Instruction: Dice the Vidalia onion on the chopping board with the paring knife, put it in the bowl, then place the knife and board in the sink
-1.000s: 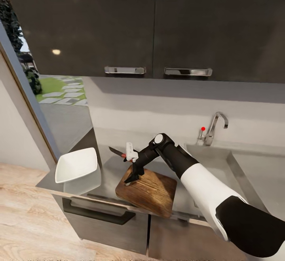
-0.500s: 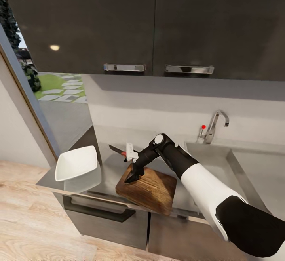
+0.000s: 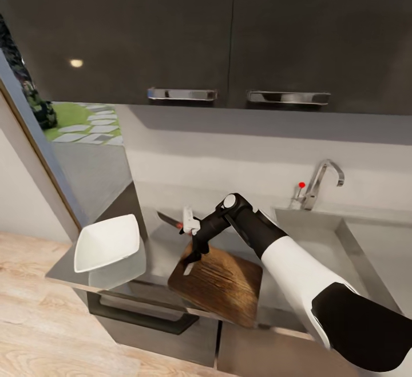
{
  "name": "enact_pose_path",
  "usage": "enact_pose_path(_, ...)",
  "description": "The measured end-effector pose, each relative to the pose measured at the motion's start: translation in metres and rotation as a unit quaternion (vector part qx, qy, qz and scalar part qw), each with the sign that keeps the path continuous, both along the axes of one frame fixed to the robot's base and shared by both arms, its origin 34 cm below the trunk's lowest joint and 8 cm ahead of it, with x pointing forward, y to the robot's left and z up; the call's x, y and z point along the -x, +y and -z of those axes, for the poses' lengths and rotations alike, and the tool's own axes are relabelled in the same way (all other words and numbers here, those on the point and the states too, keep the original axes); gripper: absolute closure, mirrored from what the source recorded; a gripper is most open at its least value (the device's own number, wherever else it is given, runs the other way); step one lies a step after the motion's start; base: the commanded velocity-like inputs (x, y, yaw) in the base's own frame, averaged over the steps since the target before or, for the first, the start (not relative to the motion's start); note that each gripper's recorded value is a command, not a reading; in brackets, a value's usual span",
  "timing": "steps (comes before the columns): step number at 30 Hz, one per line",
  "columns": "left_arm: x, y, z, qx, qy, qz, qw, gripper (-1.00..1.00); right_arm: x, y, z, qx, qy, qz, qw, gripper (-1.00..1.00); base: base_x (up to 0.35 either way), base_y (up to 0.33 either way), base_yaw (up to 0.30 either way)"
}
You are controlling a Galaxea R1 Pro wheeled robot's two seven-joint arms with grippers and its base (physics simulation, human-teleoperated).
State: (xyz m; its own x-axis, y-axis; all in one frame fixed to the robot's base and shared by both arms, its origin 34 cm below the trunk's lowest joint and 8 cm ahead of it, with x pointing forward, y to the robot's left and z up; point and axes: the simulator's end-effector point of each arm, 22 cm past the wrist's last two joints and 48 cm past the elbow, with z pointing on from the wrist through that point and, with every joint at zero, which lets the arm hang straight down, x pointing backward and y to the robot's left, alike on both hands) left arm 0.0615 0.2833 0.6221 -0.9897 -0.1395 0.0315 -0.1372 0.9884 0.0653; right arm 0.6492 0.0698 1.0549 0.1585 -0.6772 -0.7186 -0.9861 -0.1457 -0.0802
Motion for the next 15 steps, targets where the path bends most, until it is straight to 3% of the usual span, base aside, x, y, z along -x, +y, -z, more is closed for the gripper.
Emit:
enact_pose_path(11, 0.001, -0.001, 0.000, 0.001, 0.002, 0.001, 1.0000, -1.00, 0.000, -0.002, 0.006, 0.005, -0.001, -0.005, 1.0000, -1.00, 0.066, 0.038, 0.000)
enact_pose_path(13, 0.001, -0.001, 0.000, 0.001, 0.002, 0.001, 1.0000, -1.00, 0.000, -0.005, 0.010, 0.015, -0.011, -0.012, 0.9998, -1.00, 0.003, 0.002, 0.000)
enact_pose_path(14, 0.001, -0.001, 0.000, 0.001, 0.002, 0.001, 1.0000, -1.00, 0.000, -0.010, 0.019, 0.040, -0.027, -0.026, 0.9985, -1.00, 0.002, 0.001, 0.000)
enact_pose_path(15, 0.001, -0.001, 0.000, 0.001, 0.002, 0.001, 1.0000, -1.00, 0.000, -0.012, 0.021, 0.048, -0.032, -0.030, 0.9979, -1.00, 0.000, 0.000, 0.000)
